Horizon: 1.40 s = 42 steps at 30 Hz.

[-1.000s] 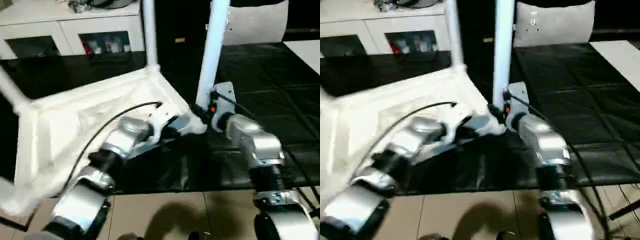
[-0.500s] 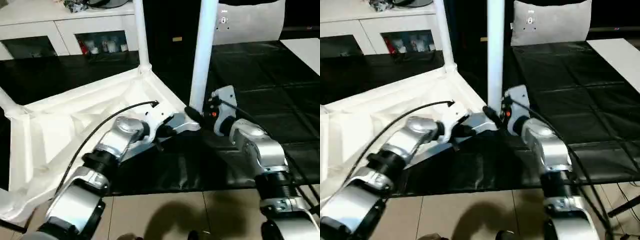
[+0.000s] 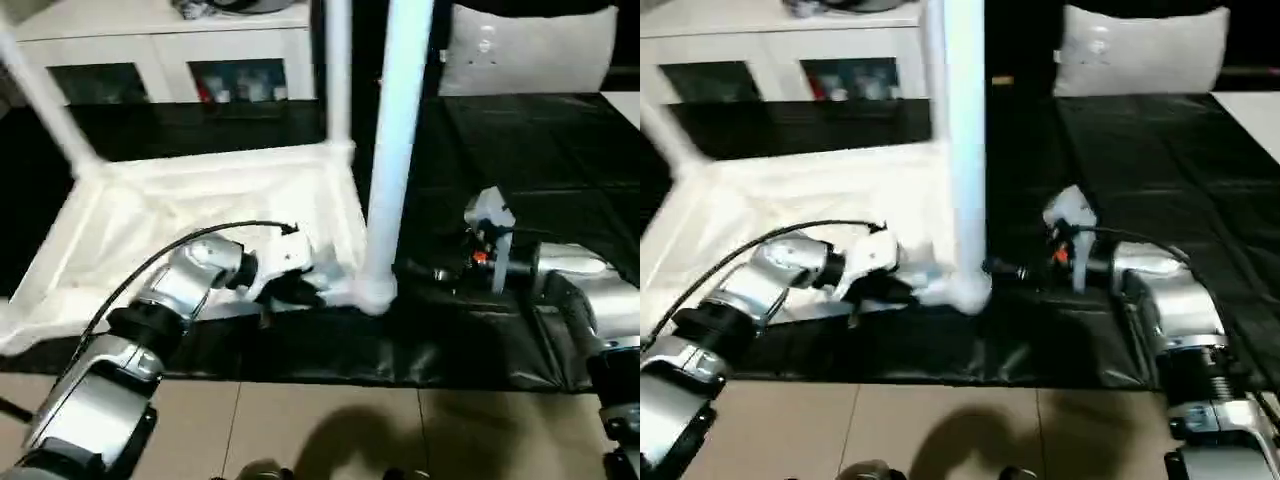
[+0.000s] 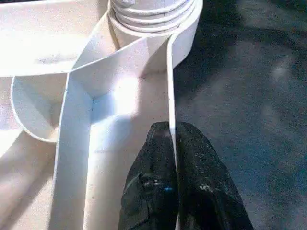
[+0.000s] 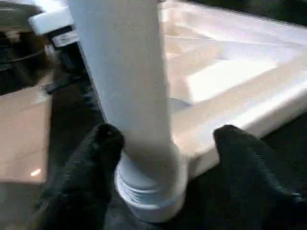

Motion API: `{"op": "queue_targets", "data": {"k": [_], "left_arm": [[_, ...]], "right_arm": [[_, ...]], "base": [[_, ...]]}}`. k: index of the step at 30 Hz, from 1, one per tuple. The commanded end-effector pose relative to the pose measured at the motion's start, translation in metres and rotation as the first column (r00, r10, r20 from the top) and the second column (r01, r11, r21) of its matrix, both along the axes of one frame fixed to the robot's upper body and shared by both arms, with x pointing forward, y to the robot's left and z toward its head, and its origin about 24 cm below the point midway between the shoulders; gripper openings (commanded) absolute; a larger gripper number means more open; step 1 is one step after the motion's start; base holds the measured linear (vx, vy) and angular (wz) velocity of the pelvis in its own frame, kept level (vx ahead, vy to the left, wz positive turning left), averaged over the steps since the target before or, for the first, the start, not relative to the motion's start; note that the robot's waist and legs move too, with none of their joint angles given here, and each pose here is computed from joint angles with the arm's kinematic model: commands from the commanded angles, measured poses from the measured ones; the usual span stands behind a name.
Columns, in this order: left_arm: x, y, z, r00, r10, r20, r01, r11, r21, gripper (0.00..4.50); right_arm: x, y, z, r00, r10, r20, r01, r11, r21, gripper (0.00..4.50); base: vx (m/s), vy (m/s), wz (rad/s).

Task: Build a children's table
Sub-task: Rotate leg to tighten

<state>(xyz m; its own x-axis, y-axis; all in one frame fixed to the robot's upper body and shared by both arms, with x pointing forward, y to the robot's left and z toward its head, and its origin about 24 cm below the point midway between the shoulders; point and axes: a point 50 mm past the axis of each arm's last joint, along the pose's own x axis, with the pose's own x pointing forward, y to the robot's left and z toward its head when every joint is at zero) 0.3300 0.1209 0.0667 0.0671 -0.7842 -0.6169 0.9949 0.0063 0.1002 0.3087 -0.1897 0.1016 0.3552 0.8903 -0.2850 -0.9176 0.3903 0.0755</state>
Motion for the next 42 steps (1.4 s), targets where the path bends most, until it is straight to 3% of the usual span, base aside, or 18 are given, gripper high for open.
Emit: {"op": "queue_targets", "data": {"k": [1, 13, 17, 21, 25, 26, 29, 32, 37, 38, 42], "left_arm": [[-0.003, -0.007, 0.006, 0.996, -0.092, 0.017, 0.092, 0.996, 0.008, 0.0], [-0.002, -0.016, 0.005, 0.994, -0.1, 0.032, 0.1, 0.995, -0.005, 0.0], [-0.001, -0.012, 0.003, 0.997, -0.08, 0.02, 0.08, 0.997, 0.003, 0.0], [0.002, -0.015, 0.005, 1.0, 0.0, -0.013, 0.0, 0.999, -0.046, 0.0], [0.01, -0.02, 0.005, 0.992, 0.122, -0.029, -0.124, 0.99, -0.064, 0.0], [0.015, -0.024, 0.006, 0.975, 0.219, -0.045, -0.222, 0.971, -0.09, 0.0], [0.022, -0.031, 0.007, 0.94, 0.335, -0.065, -0.341, 0.932, -0.122, 0.0], [0.028, -0.048, 0.006, 0.872, 0.483, -0.083, -0.49, 0.859, -0.148, 0.0], [0.029, -0.061, 0.007, 0.842, 0.53, -0.1, -0.539, 0.824, -0.175, 0.0], [0.029, -0.064, 0.007, 0.843, 0.53, -0.096, -0.538, 0.823, -0.18, 0.0], [0.028, -0.068, 0.008, 0.857, 0.512, -0.059, -0.514, 0.839, -0.181, 0.0]], "right_arm": [[-0.001, 0.004, 0.003, 0.997, 0.075, -0.024, -0.075, 0.997, 0.004, 3.22], [0.001, 0.013, -0.002, 0.985, 0.157, -0.076, -0.157, 0.988, 0.0, 2.09], [-0.001, 0.014, -0.004, 0.979, 0.177, -0.099, -0.176, 0.984, 0.019, 1.93], [-0.004, 0.022, -0.006, 0.98, 0.167, -0.106, -0.16, 0.984, 0.074, 1.91], [0.0, 0.033, -0.01, 0.994, 0.065, -0.089, -0.059, 0.996, 0.063, 1.9], [0.006, 0.041, -0.012, 0.997, -0.036, -0.07, 0.04, 0.998, 0.054, 1.9], [0.015, 0.05, -0.015, 0.98, -0.18, -0.08, 0.184, 0.981, 0.052, 1.89], [0.029, 0.069, -0.017, 0.905, -0.413, -0.101, 0.42, 0.906, 0.05, 1.89], [0.038, 0.081, -0.018, 0.844, -0.529, -0.086, 0.534, 0.845, 0.043, 1.89], [0.039, 0.083, -0.016, 0.839, -0.54, -0.071, 0.544, 0.836, 0.066, 2.24], [0.039, 0.084, -0.015, 0.853, -0.516, -0.077, 0.522, 0.843, 0.134, 2.66]], "base": [[0.0, 0.0, 0.0], [0.0, 0.0, 0.0], [0.0, 0.0, 0.0], [0.0, 0.0, 0.0], [0.0, 0.0, 0.0], [0.0, 0.0, 0.0], [0.0, 0.0, 0.0], [0.0, 0.0, 0.0], [0.0, 0.0, 0.0], [0.0, 0.0, 0.0], [0.0, 0.0, 0.0]]}}
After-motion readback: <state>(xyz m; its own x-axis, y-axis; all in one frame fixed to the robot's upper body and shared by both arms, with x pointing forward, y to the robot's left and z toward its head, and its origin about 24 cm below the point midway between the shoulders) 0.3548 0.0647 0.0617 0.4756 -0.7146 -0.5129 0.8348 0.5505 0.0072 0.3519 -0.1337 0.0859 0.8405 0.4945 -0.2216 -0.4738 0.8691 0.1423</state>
